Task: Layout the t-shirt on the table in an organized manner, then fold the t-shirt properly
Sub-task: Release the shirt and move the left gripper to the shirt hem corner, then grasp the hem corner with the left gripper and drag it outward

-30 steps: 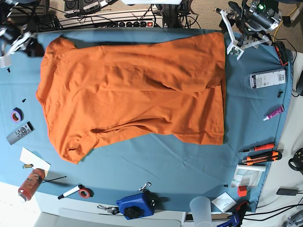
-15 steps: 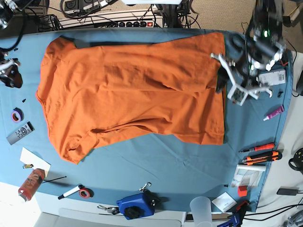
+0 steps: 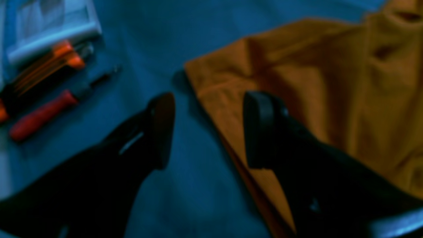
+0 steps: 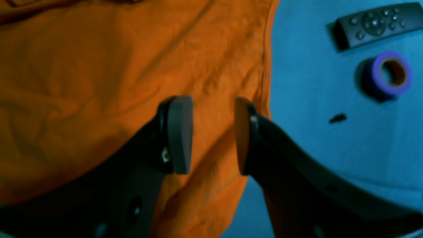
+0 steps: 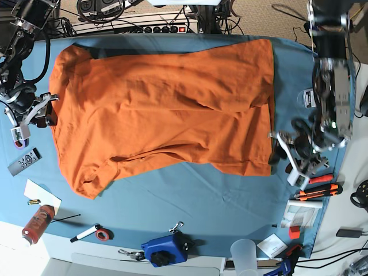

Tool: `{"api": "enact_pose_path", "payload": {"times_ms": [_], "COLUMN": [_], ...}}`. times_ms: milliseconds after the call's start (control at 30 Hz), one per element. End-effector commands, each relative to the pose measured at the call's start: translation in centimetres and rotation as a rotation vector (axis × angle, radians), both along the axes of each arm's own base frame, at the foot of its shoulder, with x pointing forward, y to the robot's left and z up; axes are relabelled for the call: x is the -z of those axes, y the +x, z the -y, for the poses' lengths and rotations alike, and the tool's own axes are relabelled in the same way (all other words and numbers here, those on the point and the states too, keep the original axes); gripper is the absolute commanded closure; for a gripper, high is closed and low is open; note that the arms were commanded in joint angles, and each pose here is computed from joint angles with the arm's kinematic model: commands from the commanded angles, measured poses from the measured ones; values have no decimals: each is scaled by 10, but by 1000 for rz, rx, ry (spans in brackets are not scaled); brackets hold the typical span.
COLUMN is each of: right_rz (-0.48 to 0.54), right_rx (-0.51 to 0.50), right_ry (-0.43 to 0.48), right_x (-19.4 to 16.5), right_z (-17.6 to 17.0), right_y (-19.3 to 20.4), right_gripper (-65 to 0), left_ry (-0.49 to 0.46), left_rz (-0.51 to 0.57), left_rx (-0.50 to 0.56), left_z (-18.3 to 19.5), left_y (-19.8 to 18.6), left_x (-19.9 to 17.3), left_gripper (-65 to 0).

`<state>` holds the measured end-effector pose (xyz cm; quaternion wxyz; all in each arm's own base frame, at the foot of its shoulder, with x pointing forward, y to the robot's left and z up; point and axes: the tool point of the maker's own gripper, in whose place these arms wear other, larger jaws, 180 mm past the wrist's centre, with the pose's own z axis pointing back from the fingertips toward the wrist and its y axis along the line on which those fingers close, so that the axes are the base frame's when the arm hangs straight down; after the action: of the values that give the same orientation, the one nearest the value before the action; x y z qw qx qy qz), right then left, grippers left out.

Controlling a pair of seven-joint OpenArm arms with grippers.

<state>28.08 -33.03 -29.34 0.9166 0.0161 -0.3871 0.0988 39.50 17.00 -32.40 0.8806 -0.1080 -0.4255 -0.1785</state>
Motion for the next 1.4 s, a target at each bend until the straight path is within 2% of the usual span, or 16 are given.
{"api": "enact_pose_path", "payload": {"times_ms": [0,100,300,500,567,833,933,1100,1233,1300,1367], "right_rz": [48,45,45,34,32,50,54,56,48,47,47], "right_rx": [3,14,14,22,23,22,22,22,29,31,32], "right_ry": [-16,-18,-19,-42,-44,-41,-40,-40,-62,-68,-68], "right_x": [-16,-16,-16,-14,-14,-16,-17,-17,-16,-15,-15], "right_z": [5,7,7,11,11,11,11,10,14,15,15], "right_y": [8,8,8,6,6,8,9,9,8,8,8], "right_gripper": [-215,-215,-215,-215,-215,-215,-215,-215,-215,-215,-215], "left_ry": [-27,-86,-139,-171,-174,-160,-178,-215,-180,-136,-70], "left_rz": [21,-51,-159,-193,-195,-238,-244,-191,-88,-10,34], "left_rx": [-14,-25,-43,-44,-49,-64,-58,-14,33,6,-85], "left_z": [-6,-9,2,17,17,14,17,30,37,30,10], "left_y": [13,23,33,34,34,29,28,35,46,57,69], "left_x": [-11,4,38,50,50,56,53,23,-20,-35,-36], "left_gripper": [-315,-315,-315,-312,-275,-4,0,0,0,0,0]}}
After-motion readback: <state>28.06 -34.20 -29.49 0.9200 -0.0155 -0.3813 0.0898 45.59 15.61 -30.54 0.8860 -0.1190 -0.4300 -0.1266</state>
